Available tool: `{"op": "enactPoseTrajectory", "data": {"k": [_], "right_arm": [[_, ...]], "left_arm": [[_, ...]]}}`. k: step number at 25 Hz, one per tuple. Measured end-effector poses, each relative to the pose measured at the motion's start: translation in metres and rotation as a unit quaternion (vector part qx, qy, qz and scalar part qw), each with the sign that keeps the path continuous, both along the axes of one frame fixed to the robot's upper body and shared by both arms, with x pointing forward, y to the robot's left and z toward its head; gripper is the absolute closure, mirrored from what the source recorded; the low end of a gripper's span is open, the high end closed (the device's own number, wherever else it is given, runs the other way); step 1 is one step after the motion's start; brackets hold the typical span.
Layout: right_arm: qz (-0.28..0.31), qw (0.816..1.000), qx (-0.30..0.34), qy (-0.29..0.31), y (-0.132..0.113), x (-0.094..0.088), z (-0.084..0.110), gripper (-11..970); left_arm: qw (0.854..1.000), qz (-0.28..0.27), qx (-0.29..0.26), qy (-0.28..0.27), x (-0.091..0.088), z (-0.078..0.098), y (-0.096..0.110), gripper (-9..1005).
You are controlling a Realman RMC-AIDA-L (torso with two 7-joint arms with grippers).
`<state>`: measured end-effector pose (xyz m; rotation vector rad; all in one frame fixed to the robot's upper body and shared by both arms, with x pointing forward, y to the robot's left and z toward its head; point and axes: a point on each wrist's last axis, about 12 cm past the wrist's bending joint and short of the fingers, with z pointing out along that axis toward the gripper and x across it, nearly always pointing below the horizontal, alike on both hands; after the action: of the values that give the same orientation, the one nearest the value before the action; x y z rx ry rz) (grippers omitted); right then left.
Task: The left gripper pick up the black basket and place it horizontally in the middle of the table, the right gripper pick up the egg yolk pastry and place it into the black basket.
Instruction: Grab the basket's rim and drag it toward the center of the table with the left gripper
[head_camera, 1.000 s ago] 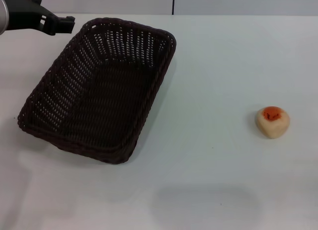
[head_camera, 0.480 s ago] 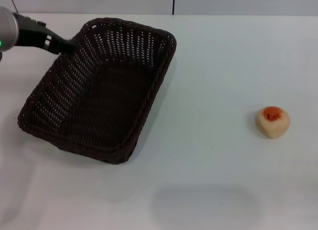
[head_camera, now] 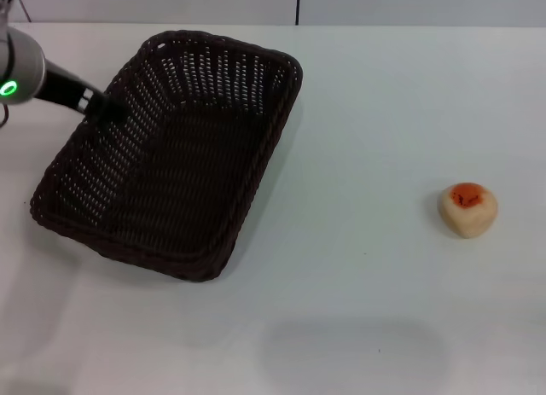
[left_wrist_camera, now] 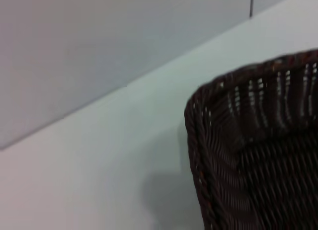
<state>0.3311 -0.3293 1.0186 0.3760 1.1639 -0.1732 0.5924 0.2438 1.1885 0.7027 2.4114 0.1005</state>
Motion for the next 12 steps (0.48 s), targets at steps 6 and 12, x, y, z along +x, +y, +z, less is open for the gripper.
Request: {"op": "enactPoseTrajectory", "data": {"k": [6,12], "right_arm": [[0.001,1.0,0.0,-0.001,0.0,0.001,0.0,163],[0.001,1.0,0.0,0.0,0.0,0.001,0.0,164]], "left_arm": [[0.999,0.002,0.006,0.038,0.006,-0.014,-0.003,260],[0.998,0.0,0.009,0.06,0.016,-0.024,-0.009,265]]}}
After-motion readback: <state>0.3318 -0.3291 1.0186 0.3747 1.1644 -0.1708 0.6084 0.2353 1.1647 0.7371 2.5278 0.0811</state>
